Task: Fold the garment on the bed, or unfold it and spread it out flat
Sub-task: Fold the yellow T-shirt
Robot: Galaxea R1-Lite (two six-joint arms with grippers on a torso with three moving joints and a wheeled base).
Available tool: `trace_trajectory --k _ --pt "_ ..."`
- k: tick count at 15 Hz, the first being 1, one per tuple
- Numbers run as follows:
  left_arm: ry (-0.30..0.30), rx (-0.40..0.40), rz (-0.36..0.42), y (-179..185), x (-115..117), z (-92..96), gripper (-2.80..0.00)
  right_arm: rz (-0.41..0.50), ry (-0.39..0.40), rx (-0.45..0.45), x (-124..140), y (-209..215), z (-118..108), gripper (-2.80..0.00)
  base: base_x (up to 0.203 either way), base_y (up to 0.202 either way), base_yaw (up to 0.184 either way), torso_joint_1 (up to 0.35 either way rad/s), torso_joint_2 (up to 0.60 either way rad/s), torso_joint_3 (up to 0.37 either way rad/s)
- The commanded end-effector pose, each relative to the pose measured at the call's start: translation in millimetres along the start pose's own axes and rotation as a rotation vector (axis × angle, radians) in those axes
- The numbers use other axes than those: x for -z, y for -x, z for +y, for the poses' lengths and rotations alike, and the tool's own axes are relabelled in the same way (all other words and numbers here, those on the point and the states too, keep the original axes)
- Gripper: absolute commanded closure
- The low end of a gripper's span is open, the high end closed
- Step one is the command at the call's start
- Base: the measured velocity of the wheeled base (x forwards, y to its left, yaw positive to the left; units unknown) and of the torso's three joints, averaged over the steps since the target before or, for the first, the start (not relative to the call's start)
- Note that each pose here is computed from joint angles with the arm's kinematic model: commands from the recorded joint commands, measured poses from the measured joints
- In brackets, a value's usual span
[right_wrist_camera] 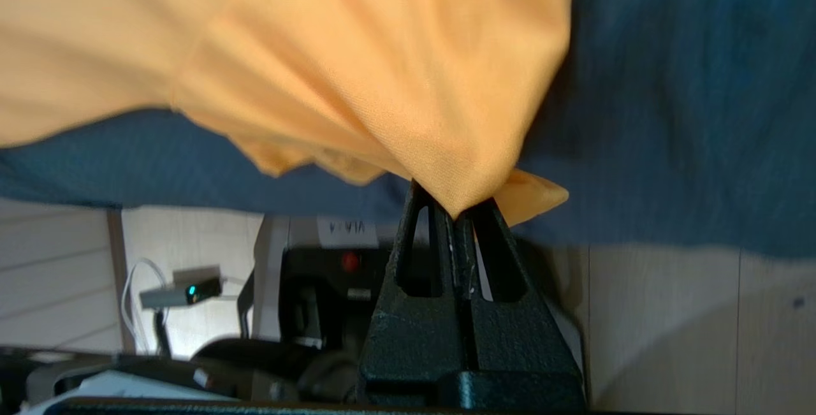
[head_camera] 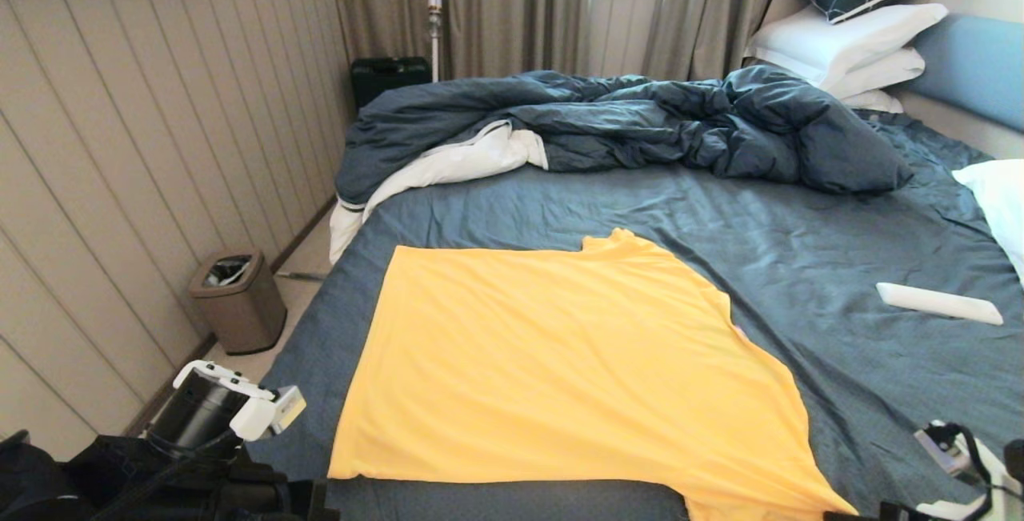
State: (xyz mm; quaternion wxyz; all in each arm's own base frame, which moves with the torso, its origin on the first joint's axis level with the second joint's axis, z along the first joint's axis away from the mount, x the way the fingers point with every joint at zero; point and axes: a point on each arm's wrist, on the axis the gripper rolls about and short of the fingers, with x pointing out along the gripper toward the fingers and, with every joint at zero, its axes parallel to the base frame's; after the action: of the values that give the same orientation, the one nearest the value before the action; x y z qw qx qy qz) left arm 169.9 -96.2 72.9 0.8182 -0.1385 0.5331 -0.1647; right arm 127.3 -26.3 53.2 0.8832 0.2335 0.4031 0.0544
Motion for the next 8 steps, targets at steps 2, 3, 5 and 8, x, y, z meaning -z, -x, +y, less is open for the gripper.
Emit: trace_trajectory --k 2,3,5,8 --pt "-0.007 0.004 0.009 3.3 3.3 -1.5 0.00 0.025 -0.014 0.003 5.4 14.2 6.5 0.00 0.000 0.000 0.000 0.000 0.00 0.000" --pt "-0.009 0.002 0.016 5.8 4.2 -2.1 0.00 0.056 -0.028 0.007 4.5 18.9 9.3 0.00 0.000 0.000 0.000 0.000 0.00 0.000" --pt "-0.017 0.003 0.022 12.1 5.0 -4.5 0.00 0.121 -0.043 0.017 -0.5 31.3 17.1 0.00 0.000 0.000 0.000 0.000 0.00 0.000" --pt "-0.018 0.004 0.020 15.4 5.0 -5.3 0.00 0.141 -0.005 0.023 -6.4 40.9 22.4 0.00 0.000 0.000 0.000 0.000 0.00 0.000"
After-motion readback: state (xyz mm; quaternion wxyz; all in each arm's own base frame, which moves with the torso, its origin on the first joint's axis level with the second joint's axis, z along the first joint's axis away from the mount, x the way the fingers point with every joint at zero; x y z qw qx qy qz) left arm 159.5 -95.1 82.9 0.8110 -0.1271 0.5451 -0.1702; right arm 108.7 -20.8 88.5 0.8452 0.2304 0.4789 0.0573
